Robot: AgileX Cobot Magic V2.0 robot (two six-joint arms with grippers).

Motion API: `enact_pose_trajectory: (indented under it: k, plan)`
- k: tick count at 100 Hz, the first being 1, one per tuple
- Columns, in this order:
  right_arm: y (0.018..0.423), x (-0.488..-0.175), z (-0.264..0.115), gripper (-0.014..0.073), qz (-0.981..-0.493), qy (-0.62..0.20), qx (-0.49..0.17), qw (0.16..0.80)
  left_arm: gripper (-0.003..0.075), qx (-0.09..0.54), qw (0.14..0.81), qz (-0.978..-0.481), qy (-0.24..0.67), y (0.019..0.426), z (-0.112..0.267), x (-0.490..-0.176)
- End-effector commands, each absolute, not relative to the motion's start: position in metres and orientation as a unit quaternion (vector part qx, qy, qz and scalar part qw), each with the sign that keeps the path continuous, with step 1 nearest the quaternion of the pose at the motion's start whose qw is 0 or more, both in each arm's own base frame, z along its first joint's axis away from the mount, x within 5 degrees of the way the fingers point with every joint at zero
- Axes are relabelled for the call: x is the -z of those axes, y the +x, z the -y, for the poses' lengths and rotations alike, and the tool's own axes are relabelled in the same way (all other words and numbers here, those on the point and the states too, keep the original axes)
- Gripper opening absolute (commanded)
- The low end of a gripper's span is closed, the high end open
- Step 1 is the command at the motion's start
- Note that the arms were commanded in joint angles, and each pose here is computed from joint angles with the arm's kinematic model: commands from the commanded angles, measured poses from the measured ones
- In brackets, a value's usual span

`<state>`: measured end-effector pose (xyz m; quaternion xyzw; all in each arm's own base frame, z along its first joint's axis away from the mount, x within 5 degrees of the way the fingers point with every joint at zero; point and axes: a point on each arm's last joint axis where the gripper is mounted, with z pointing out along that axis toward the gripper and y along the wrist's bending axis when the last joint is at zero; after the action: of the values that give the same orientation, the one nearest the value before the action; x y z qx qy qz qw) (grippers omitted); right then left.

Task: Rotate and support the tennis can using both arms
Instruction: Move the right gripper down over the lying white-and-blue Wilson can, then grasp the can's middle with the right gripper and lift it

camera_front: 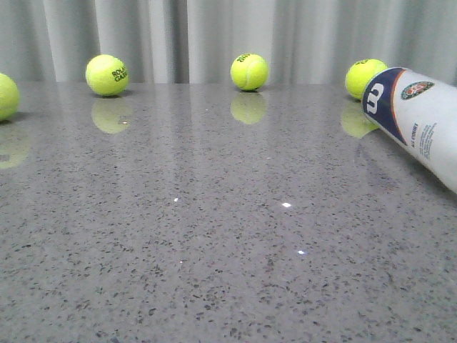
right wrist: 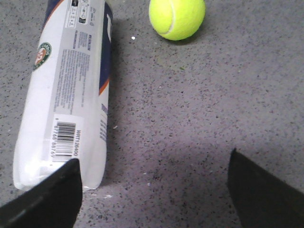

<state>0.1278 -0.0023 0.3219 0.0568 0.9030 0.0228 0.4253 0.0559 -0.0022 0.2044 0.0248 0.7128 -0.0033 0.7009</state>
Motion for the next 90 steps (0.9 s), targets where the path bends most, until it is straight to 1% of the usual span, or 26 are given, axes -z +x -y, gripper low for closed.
enact_pose_trajectory:
  k: [1,9,21,40,61,90]
  plan:
    - [0.143,-0.344,0.0,0.0628,-0.899,0.057,-0.04,0.433,-0.0021,0.008,0.725,-0.689,0.019,0.055,0.002,-0.197]
    - [0.155,-0.356,-0.003,0.0627,-0.905,0.048,-0.058,0.419,-0.0021,0.008,0.725,-0.689,0.019,0.055,0.002,-0.197]
    - [0.176,-0.367,-0.012,0.0627,-0.915,0.041,-0.108,0.386,-0.0021,0.008,0.725,-0.689,0.019,0.055,0.002,-0.197]
    - [0.212,-0.371,-0.018,0.0627,-0.929,0.044,-0.152,0.335,-0.0021,0.008,0.725,-0.689,0.019,0.055,0.002,-0.197]
    - [0.253,-0.357,-0.024,0.0626,-0.946,0.043,-0.17,0.273,-0.0021,0.008,0.725,-0.689,0.019,0.055,0.002,-0.197]
    - [0.295,-0.321,-0.029,0.0626,-0.961,0.046,-0.169,0.212,-0.0021,0.008,0.725,-0.689,0.019,0.055,0.002,-0.197]
